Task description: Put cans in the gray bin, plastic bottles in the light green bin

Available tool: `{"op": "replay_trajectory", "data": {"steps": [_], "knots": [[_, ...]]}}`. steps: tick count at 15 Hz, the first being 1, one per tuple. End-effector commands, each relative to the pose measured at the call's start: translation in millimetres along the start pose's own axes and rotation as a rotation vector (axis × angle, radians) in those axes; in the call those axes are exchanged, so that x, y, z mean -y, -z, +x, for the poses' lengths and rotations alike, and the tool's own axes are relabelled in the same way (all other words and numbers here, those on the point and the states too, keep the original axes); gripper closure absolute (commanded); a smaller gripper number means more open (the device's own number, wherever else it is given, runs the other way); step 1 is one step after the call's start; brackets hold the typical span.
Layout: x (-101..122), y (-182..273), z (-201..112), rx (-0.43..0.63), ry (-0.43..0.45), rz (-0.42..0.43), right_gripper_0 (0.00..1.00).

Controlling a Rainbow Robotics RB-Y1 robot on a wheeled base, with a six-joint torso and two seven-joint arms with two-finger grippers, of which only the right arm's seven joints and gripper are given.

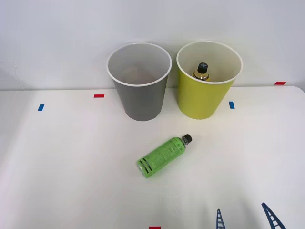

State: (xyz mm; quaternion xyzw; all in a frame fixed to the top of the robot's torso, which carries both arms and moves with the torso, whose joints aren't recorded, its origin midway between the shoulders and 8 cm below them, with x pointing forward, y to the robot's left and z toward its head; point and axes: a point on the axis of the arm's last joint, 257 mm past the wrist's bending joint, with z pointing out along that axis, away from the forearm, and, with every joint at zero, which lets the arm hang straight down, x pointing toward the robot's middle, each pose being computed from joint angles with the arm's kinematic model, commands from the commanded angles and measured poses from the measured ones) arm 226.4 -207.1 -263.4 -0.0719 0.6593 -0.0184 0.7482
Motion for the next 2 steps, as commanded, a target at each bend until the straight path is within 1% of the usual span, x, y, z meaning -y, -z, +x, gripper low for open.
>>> {"op": "replay_trajectory", "data": {"steps": [1,2], "knots": [[0.0,0.0,0.0,0.000,0.000,0.000,0.00],[0.0,0.0,0.0,0.000,0.000,0.000,0.00]]}}
